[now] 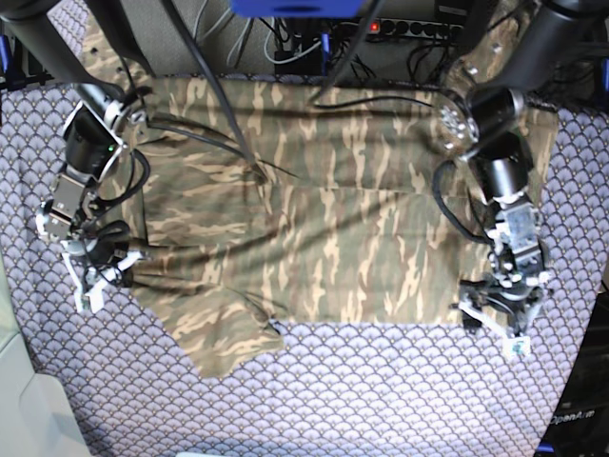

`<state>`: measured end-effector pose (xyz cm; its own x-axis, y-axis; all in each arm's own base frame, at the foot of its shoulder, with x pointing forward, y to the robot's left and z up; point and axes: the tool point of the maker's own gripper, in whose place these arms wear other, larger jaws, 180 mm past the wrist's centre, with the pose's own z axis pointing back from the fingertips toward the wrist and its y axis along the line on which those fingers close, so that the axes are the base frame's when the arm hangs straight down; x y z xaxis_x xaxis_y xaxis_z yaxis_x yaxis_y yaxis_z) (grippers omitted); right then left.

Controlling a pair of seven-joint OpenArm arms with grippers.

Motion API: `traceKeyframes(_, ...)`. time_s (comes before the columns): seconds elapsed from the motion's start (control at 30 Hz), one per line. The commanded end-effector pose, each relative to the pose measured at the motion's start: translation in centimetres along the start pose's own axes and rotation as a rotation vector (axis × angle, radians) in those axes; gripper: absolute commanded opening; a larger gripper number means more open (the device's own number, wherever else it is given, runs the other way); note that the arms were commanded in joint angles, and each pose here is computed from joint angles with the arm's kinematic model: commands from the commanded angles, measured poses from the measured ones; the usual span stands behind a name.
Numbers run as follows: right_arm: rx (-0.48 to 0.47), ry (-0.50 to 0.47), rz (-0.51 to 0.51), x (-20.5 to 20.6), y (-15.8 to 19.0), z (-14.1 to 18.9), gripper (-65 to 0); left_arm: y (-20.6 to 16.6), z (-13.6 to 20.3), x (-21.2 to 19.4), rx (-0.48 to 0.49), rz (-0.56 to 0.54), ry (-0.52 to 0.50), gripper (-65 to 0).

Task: Fold the T-shirt properly
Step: 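Grasp the shirt's side edges near the hem with both grippers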

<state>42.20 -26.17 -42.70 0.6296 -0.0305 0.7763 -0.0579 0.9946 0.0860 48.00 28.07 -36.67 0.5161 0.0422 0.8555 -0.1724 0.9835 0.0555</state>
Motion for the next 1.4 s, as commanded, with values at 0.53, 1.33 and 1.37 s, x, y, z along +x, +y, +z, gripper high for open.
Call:
traceKeyframes(0.53,-0.037,0.038,0.023,-0.3,-1.4,0.4,-65.0,1.9,-2.3,1.0,-0.017,0.051,-0.08,-22.4)
traceKeyframes(1.33,-0.025,0.07,0.056,-1.6,-0.8,0.4,-65.0,2.0,-3.0,-1.1,0.028,0.094,-0.084,-22.3)
traceKeyframes(1.37,-0.022,0.072,0.063,-1.5,-0.7,0.4,-65.0,2.0,-3.0,-1.1,0.029,0.094,-0.084,-22.3)
